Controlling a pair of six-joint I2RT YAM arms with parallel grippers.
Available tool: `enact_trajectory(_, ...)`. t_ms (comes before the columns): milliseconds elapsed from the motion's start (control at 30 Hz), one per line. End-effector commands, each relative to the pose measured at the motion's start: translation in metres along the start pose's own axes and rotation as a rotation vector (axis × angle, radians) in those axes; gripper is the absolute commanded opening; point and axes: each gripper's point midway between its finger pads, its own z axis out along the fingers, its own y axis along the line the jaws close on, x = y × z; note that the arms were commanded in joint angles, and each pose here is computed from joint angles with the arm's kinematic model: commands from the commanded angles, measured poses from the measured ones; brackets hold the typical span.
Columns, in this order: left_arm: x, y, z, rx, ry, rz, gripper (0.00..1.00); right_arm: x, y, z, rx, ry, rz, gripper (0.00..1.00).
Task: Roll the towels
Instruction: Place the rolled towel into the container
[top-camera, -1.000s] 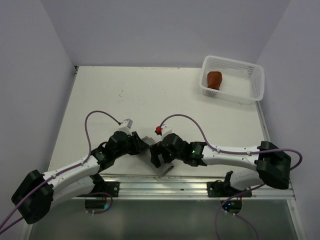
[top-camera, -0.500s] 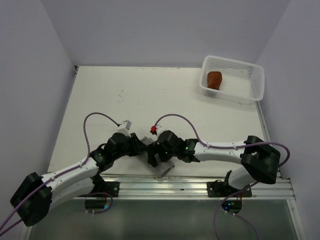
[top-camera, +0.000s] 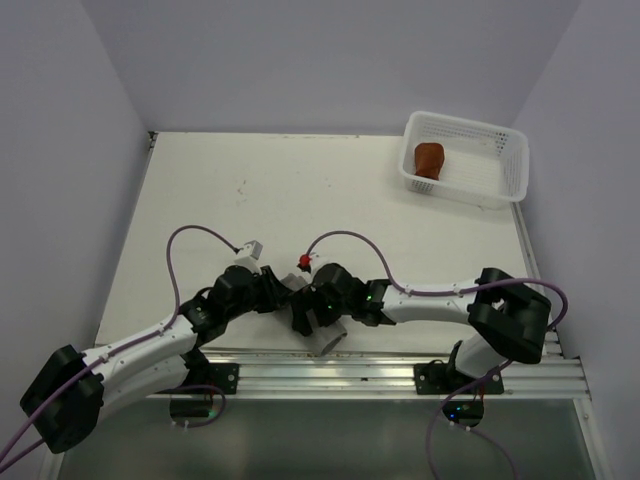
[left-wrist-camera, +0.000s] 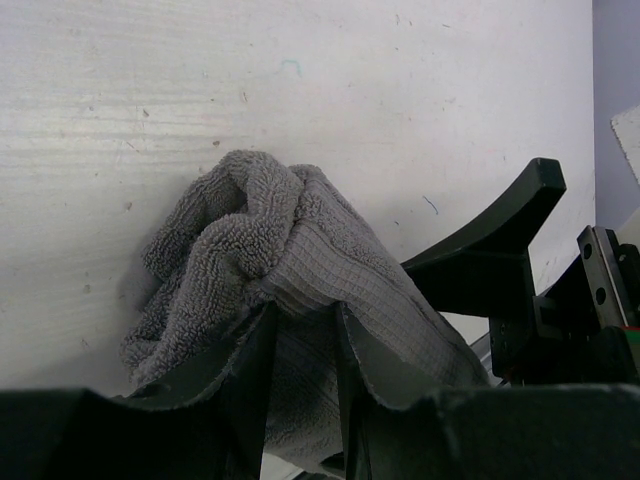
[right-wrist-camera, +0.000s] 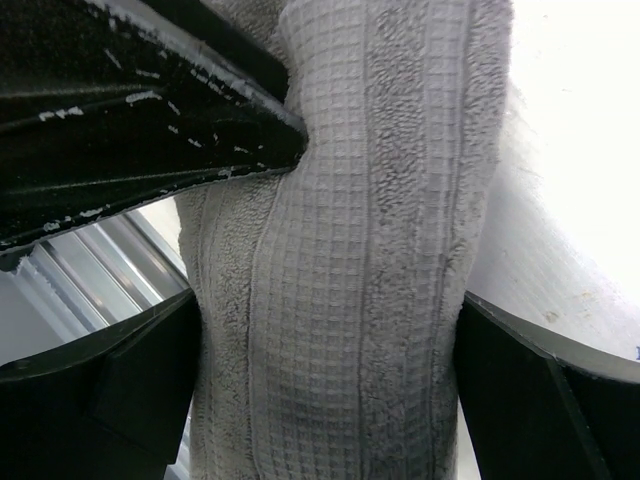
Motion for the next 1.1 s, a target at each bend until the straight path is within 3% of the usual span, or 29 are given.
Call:
enact_trajectory(0, 0.03, 0.037, -0.003, -0.123, 0.095, 0.005, 0.34, 0.012, 0.009, 0.005, -0.032, 0.02, -0.003, 0.99)
enact_trajectory(233, 0.026, 0.034, -0.002, -0.125, 0.091, 0.007, 0.34, 0.023, -0.005, 0.01, 0.108, 0.034, -0.05, 0.98)
enact_trajectory(467, 0.025, 0.032, 0.0, -0.125, 0.096, 0.016, 0.34, 0.018, -0.015, 0.008, 0.184, 0.004, -0.05, 0.83)
enact_trajectory(567, 0.019, 0.026, -0.001, -0.123, 0.091, 0.027, 0.34, 0.016, -0.01, 0.008, 0.174, 0.006, -0.058, 0.69)
enact_trajectory(733, -0.01, 0.011, 0.001, -0.104, 0.038, 0.054, 0.36, 0.018, -0.005, 0.01, 0.156, 0.016, -0.057, 0.37)
enact_trajectory(833, -0.04, -0.003, 0.002, -0.109, -0.004, 0.072, 0.39, 0.018, -0.004, 0.008, 0.148, 0.014, -0.052, 0.26)
enact_trajectory(1067, -0.125, -0.037, -0.003, -0.128, -0.106, 0.165, 0.48, -0.009, -0.009, -0.01, 0.144, -0.039, -0.016, 0.14)
